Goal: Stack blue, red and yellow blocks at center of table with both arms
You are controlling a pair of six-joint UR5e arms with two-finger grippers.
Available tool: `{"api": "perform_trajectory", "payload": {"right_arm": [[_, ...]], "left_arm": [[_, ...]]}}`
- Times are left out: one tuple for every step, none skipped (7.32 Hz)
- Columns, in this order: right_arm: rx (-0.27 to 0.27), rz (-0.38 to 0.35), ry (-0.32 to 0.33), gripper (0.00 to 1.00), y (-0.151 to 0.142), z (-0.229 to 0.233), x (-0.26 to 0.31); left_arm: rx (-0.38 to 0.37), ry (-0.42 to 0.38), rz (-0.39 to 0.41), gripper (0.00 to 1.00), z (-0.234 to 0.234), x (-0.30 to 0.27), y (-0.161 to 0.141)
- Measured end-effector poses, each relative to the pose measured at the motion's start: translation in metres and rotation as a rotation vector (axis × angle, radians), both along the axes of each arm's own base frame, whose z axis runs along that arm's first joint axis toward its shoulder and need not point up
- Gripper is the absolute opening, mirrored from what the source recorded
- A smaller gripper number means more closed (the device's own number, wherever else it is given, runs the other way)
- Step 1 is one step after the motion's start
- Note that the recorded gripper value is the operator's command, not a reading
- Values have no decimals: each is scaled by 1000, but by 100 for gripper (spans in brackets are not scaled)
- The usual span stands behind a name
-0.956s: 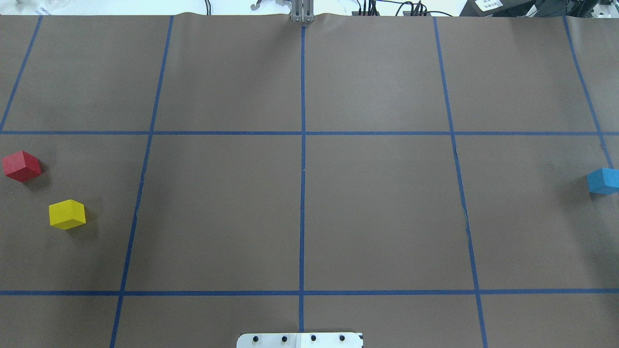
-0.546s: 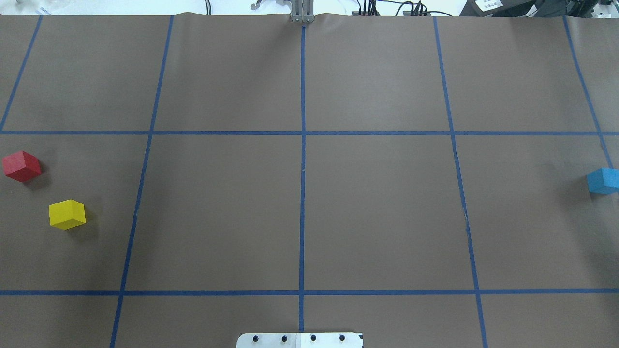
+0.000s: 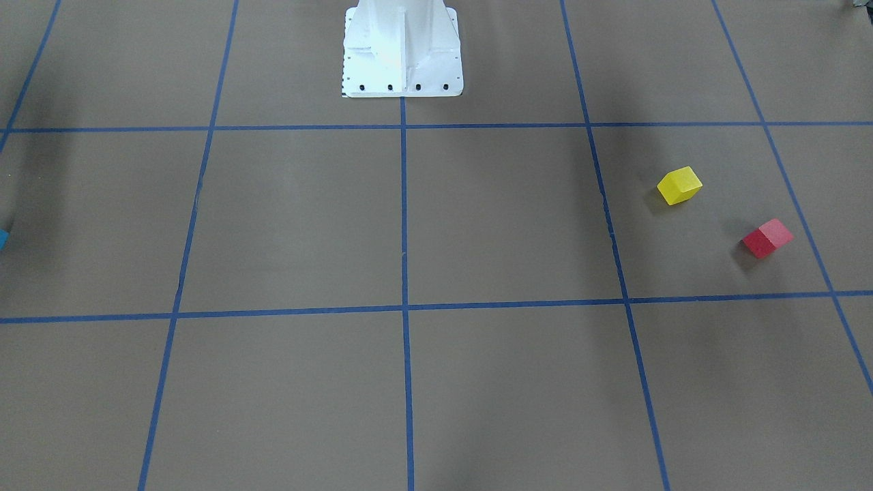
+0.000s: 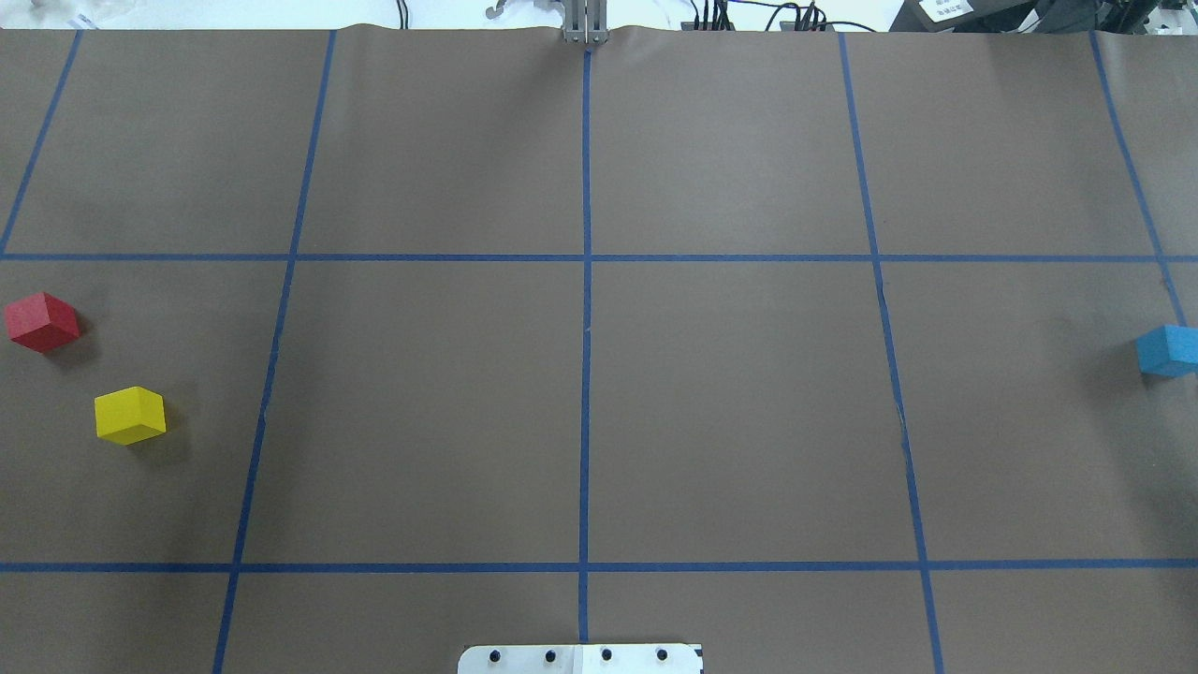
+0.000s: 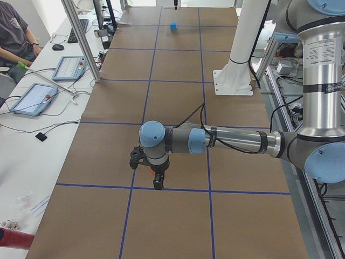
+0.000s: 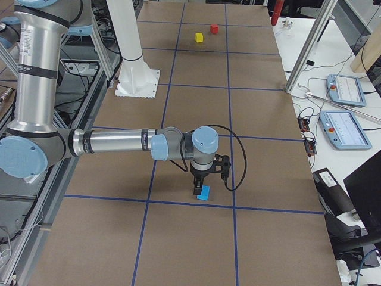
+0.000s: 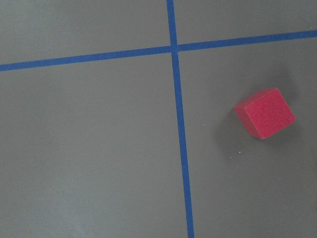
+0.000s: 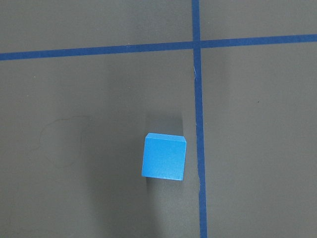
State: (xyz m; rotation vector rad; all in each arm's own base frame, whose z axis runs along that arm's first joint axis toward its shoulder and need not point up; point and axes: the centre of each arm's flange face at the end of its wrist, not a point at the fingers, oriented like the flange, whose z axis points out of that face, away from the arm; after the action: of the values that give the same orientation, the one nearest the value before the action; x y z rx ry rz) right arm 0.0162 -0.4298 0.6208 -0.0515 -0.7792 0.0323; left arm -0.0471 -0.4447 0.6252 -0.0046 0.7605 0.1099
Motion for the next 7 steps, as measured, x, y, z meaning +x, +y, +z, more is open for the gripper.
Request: {"api": "perform_trajectory", "payload": {"right_arm": [[0,0,7,100,0,1,0],[-2,1,6,100,1,1,0],[-7,4,2,100,1,2,0],[-11,8,-1,100,1,1,0],[-16,10,-1,100,1,3,0],[-28,10,2,100,1,9,0],[-36,7,3,100,2,14,0]], "left_arm": [[3,1,1,100,-1,0,0],[8,2,0,100,-3,0,0],[14,2,-2,100,-6,-1,1],[18,3,-3,100,-8,-2,5],[23,3,-4,100,-12,-2,11],[31,4,-5,100,-17,-2,20],[37,4,-13,100,-25,-3,29]]}}
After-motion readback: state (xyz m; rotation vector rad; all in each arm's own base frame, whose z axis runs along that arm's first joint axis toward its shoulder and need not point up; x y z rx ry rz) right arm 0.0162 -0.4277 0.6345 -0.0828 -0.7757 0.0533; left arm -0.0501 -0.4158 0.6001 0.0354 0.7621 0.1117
